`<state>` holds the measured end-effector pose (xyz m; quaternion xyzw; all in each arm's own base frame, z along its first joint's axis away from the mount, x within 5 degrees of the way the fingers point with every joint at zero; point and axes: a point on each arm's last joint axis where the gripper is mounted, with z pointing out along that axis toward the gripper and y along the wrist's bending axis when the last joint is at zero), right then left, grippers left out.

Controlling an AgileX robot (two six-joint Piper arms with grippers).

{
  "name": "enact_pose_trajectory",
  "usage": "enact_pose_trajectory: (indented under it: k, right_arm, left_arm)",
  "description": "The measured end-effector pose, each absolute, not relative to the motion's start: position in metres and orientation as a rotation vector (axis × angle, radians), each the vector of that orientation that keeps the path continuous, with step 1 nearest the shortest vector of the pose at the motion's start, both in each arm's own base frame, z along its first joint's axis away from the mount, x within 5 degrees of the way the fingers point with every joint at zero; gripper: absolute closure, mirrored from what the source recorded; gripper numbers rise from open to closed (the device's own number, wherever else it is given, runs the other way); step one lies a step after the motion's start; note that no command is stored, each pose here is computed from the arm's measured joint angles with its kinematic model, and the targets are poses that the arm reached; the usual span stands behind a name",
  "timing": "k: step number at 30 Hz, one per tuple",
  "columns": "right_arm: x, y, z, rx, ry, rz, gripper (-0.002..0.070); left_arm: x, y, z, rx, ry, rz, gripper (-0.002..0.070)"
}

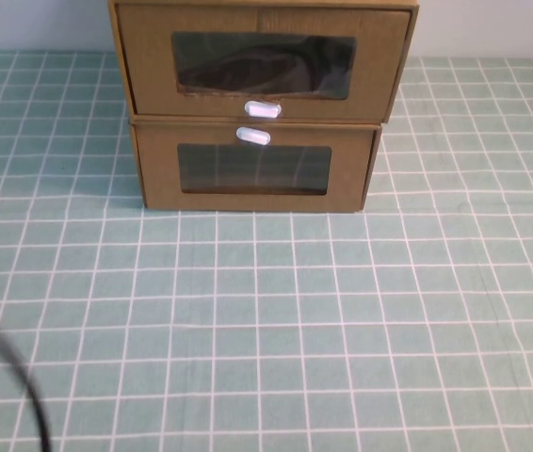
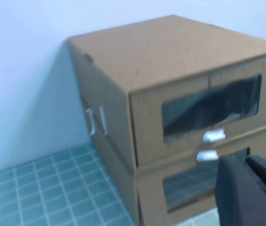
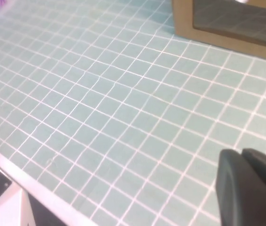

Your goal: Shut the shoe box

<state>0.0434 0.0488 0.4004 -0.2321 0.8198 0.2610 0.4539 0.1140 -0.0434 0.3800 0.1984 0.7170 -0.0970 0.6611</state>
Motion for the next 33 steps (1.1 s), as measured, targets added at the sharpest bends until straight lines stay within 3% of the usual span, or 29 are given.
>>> enact_pose_trajectory:
  k: [9, 12, 19, 25, 33]
  right_arm:
    - [-0.006, 0.012, 0.329, -0.474, 1.801, 0.715, 0.0687]
    - [-0.003, 0.012, 0.307, -0.431, 1.713, 0.738, 0.0687]
    - [0.031, 0.029, 0.242, -0.356, 1.661, 0.712, 0.0687]
    - [0.045, 0.033, 0.215, -0.289, 1.557, 0.701, 0.0687]
    - [0.046, 0.034, 0.197, -0.302, 1.611, 0.685, 0.0687]
  left_arm:
    - [0.047, -0.022, 0.285, 0.346, 1.464, -0.175, 0.068]
    - [0.041, -0.019, 0.26, 0.327, 1.436, -0.166, 0.068]
    - [0.052, -0.021, 0.195, 0.342, 1.605, -0.167, 0.068]
    - [0.051, -0.023, 0.188, 0.372, 1.652, -0.187, 0.068]
    - [0.051, -0.024, 0.186, 0.382, 1.664, -0.194, 0.068]
